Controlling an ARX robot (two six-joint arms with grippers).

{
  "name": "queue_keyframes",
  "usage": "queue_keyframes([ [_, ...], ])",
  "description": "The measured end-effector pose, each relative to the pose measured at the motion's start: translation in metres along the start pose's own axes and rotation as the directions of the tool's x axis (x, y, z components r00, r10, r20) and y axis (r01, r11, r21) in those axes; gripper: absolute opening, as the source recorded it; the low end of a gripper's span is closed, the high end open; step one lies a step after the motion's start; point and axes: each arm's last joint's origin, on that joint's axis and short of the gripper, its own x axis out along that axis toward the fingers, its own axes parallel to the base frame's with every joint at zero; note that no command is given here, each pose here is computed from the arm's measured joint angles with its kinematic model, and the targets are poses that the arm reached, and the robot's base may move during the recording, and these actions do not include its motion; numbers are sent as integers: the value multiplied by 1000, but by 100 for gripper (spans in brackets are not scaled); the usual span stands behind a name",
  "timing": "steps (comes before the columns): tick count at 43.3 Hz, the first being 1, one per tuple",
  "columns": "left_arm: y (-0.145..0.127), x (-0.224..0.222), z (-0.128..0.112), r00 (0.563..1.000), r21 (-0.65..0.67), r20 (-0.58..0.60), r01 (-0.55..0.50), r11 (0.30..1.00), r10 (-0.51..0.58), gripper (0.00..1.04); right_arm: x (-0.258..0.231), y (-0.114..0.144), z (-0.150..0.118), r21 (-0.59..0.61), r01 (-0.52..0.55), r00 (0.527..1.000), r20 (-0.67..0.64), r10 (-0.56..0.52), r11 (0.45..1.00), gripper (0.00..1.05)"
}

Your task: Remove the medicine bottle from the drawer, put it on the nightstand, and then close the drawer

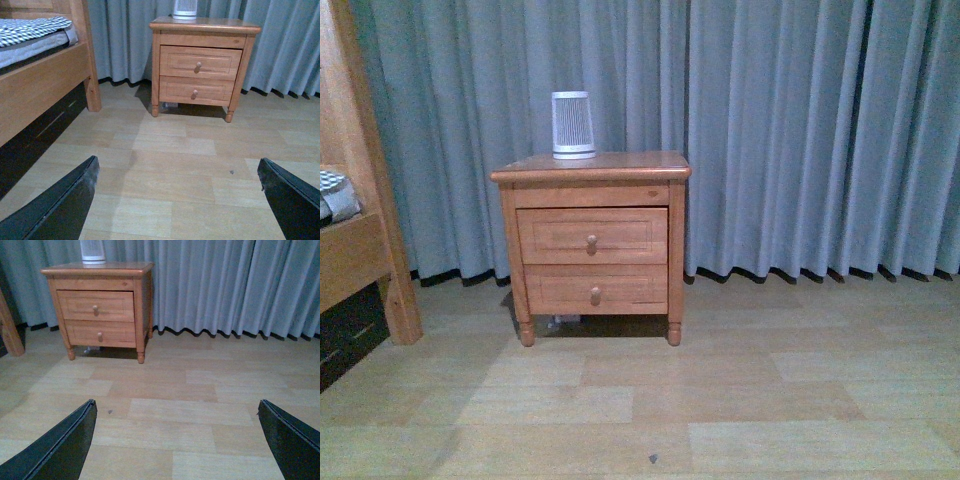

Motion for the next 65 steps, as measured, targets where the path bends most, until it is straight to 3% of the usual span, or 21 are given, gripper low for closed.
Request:
queue_keyframes([
  [61,0,0,0,1000,0,0,2,1000,-2,98,0,0,0,0,0,1000,0,0,1000,98],
  [65,0,9,9,952,-148,-293,43,988,-85,98,0,0,0,0,-1,1000,-1,1,1000,98],
])
